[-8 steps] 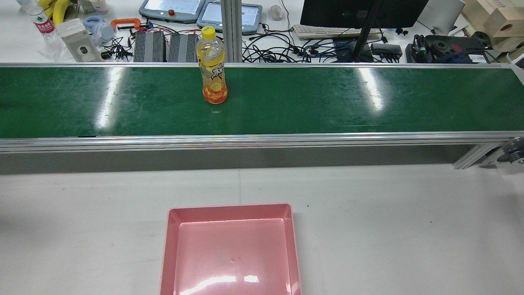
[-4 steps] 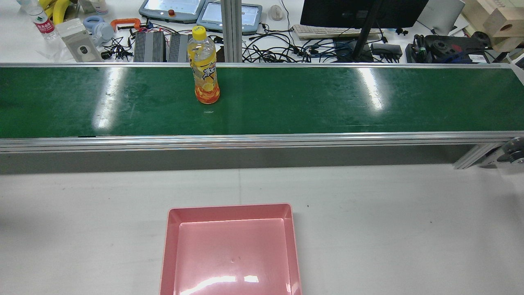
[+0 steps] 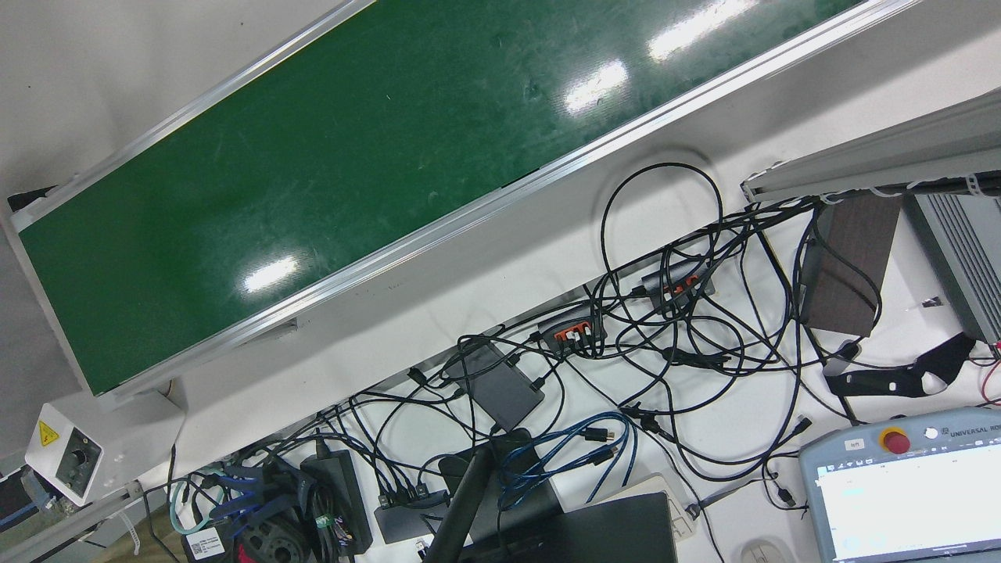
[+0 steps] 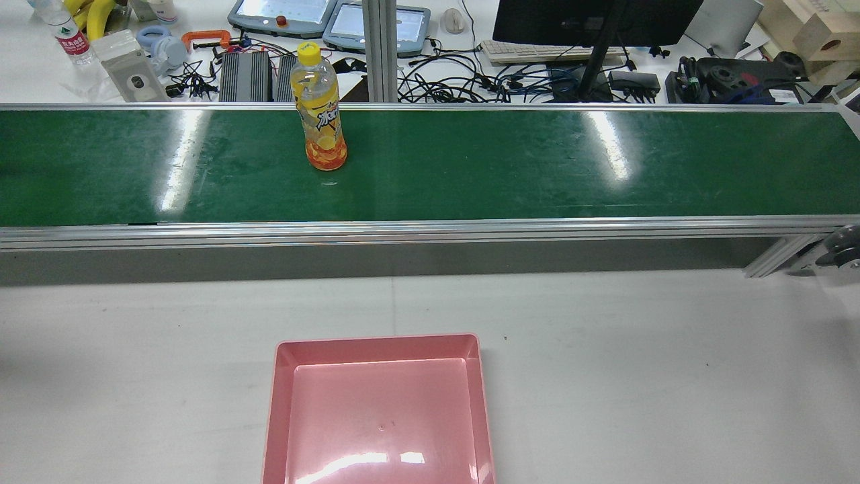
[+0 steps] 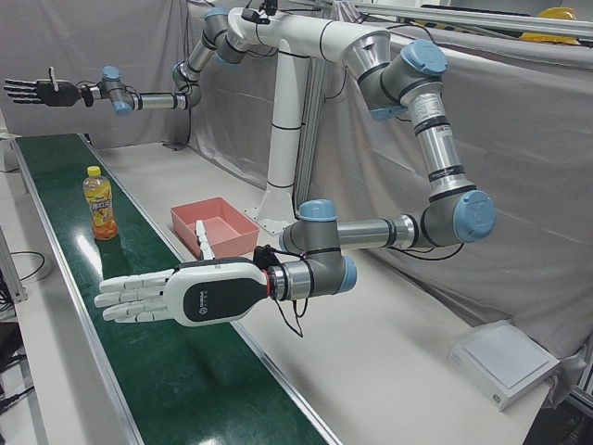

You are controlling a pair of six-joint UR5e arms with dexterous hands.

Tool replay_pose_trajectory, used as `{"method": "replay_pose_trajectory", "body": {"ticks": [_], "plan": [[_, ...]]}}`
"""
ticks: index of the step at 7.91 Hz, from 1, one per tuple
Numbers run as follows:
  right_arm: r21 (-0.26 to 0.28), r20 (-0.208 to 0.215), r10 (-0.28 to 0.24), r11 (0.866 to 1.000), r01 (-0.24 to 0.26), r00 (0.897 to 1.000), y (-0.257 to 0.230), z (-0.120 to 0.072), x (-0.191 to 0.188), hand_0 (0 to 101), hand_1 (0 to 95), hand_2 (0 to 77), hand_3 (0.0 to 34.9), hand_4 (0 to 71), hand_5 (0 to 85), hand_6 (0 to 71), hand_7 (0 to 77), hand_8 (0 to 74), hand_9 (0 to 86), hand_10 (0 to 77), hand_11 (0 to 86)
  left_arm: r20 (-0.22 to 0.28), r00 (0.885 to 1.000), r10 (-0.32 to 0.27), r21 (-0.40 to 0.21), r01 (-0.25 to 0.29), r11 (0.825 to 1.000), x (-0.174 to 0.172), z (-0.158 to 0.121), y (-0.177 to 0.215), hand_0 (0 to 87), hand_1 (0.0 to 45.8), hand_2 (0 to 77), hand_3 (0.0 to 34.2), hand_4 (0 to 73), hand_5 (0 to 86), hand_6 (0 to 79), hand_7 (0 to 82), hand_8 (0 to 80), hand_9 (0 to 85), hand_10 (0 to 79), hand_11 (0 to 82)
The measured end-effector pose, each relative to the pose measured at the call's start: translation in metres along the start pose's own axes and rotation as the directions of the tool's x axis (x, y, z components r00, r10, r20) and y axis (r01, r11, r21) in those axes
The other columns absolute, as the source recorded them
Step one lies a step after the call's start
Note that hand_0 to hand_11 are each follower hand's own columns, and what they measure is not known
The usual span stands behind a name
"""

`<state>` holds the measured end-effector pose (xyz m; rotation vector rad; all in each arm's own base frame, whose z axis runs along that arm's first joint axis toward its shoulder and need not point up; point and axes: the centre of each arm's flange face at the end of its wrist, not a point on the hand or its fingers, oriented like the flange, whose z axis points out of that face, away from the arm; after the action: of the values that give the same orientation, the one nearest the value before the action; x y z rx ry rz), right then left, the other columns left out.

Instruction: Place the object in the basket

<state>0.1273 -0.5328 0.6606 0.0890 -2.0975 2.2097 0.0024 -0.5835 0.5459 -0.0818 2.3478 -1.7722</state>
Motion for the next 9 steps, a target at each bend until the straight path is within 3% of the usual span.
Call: {"method": "replay_pose_trajectory", "body": {"ticks": [2,3,4,5,9], "plan": [[0.0,0.001,0.0,1.0,0.0,1.0,0.0,0.0,0.0,0,0.0,0.5,0.3,0.0,0.0,0.0,0.5,0.0,0.0,0.0,0.0,0.05,0.999,-0.014,-0.014,0.015,1.0,-0.03,0.01,0.006,46.1,8.2,0.5,0.0,1.1,1.6,0.0,0.5,0.0,0.5,6.0,10.9],[0.0,0.0,0.0,1.0,0.0,1.0,0.0,0.0,0.0,0,0.0,0.5,0.2,0.0,0.0,0.0,0.5,0.0,0.0,0.0,0.0,0.089,0.996,-0.022,-0.029,0.024,0.999,-0.056,0.018,0.014,46.8,9.8,0.5,0.0,0.5,1.6,0.0,0.5,0.0,0.5,7.6,12.5],[0.0,0.0,0.0,1.0,0.0,1.0,0.0,0.0,0.0,0,0.0,0.5,0.2,0.0,0.0,0.0,0.5,0.0,0.0,0.0,0.0,0.106,0.994,0.013,-0.047,-0.008,0.999,-0.07,0.03,0.026,47.4,11.4,0.5,0.0,1.1,2.7,0.0,0.5,0.0,0.5,7.6,10.9],[-0.001,0.0,0.0,1.0,0.0,1.0,0.001,0.0,0.0,0,0.0,0.5,0.2,0.0,0.0,0.0,0.5,0.0,0.0,0.0,0.0,0.111,0.992,0.053,-0.064,-0.046,0.997,-0.077,0.045,0.042,47.4,8.7,0.5,0.0,1.1,3.3,0.0,0.5,0.0,0.5,7.6,10.9],[-0.001,0.0,0.0,1.0,0.0,1.0,0.001,0.0,0.0,0,0.0,0.5,0.2,0.0,0.0,0.0,0.5,0.0,0.0,0.0,0.0,0.097,0.99,0.098,-0.087,-0.09,0.992,-0.081,0.069,0.067,47.5,10.9,0.5,0.0,1.1,2.2,0.0,0.5,0.0,0.5,6.5,10.4]]}}
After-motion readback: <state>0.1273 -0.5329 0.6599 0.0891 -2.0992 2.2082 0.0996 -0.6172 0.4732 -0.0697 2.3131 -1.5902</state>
